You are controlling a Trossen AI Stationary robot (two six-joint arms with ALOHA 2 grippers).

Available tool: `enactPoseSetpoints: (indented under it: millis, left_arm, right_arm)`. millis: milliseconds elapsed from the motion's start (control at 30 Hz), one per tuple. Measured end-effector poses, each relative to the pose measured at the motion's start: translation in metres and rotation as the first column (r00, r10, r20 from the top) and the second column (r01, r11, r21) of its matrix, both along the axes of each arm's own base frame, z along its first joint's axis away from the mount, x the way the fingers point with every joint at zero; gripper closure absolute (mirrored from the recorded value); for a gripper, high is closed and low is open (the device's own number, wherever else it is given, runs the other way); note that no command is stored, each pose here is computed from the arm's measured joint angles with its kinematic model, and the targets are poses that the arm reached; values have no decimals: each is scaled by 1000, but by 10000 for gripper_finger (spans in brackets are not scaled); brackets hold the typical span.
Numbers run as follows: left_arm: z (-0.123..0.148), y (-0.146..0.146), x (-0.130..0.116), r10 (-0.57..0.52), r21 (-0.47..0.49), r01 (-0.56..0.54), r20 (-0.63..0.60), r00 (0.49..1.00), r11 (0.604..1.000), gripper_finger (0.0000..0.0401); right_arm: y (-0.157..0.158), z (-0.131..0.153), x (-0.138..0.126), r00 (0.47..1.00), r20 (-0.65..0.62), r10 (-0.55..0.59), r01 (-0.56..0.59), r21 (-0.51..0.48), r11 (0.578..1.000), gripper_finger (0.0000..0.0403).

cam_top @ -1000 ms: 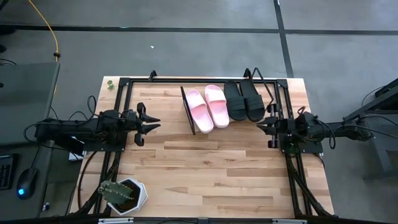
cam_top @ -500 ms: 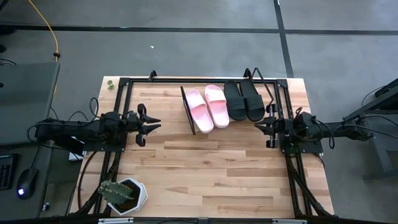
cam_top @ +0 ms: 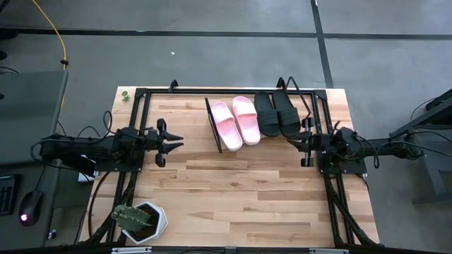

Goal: Pick and place slides into the shelf
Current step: Return to Home Position

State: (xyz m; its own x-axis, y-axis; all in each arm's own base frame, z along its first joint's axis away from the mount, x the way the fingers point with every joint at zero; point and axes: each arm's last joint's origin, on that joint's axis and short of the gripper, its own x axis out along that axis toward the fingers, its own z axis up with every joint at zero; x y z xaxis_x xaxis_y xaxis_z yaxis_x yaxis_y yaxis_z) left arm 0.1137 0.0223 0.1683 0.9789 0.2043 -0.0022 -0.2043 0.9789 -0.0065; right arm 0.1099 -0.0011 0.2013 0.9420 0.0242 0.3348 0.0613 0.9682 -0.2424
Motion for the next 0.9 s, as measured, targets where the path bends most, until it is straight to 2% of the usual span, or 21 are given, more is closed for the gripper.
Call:
enactPoseSetpoints:
  millis: [233, 500, 700, 900]
  left_arm:
    - [-5, 1, 0, 47, -1, -47, -56, 997, 999, 318]
    - [-8, 2, -1, 56, 20, -54, -91, 994, 998, 318]
    - [-10, 1, -1, 55, 18, -54, -110, 992, 998, 318]
    - [-10, 1, -1, 55, 18, -54, -111, 992, 998, 318]
  right_arm:
    - [-1, -15, 4, 987, -158, -19, 25, 35, 999, 389]
    - [-2, -25, 5, 966, -257, -43, 54, 37, 998, 389]
    - [-3, -38, 5, 916, -390, -93, 116, 34, 993, 389]
    - [-3, -42, 5, 898, -430, -95, 120, 32, 992, 389]
